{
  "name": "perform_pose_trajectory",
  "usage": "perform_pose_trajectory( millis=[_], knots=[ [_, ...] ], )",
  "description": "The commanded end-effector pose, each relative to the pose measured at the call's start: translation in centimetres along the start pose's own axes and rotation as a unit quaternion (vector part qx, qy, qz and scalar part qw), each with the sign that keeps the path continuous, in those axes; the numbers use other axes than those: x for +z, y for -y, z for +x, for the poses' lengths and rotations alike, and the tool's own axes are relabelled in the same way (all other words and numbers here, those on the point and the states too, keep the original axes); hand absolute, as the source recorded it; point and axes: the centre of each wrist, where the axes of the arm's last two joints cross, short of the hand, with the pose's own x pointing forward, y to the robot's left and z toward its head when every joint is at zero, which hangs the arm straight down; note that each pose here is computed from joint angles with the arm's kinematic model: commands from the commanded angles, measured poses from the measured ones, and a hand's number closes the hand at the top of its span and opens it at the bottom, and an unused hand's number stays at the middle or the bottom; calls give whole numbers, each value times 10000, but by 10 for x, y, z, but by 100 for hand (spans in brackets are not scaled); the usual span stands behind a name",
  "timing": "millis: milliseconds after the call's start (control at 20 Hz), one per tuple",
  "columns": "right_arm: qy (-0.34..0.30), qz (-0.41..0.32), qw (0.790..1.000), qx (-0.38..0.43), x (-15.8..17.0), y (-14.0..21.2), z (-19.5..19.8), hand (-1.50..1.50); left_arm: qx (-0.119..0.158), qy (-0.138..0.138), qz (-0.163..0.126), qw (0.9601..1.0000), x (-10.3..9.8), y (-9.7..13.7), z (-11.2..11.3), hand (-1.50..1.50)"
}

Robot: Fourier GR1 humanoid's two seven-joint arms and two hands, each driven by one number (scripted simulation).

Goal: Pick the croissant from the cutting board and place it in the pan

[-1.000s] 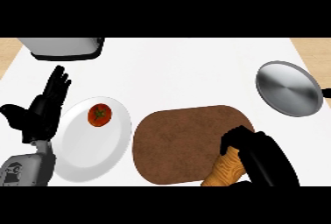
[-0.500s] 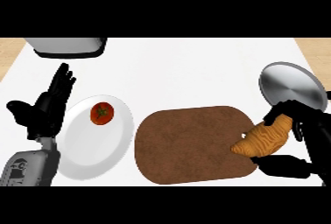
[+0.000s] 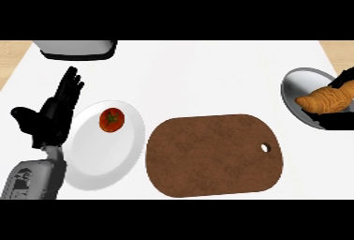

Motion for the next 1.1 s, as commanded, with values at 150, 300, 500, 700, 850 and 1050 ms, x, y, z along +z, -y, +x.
perform_pose_trajectory(
  millis=[150,300,500,700,850,1050],
  knots=[
    [-204,-470,9950,859,-41,24,-68,150,-4,102,-47,9999,-13,-1,13,0],
    [-306,-497,9912,1189,-42,6,-95,150,79,16,-219,9997,7,5,-9,0],
    [-453,-643,9919,1000,-59,16,-110,150,93,209,-258,9994,-6,15,-1,0],
    [-592,-740,9915,888,-65,6,-117,150,88,164,-265,9995,-13,22,7,0],
    [-724,-560,9957,129,-65,-5,-120,150,99,186,-306,9993,-14,24,3,0],
    [-1242,636,9899,-242,-47,-25,-138,-150,106,180,-288,9994,-13,25,0,0]
  ],
)
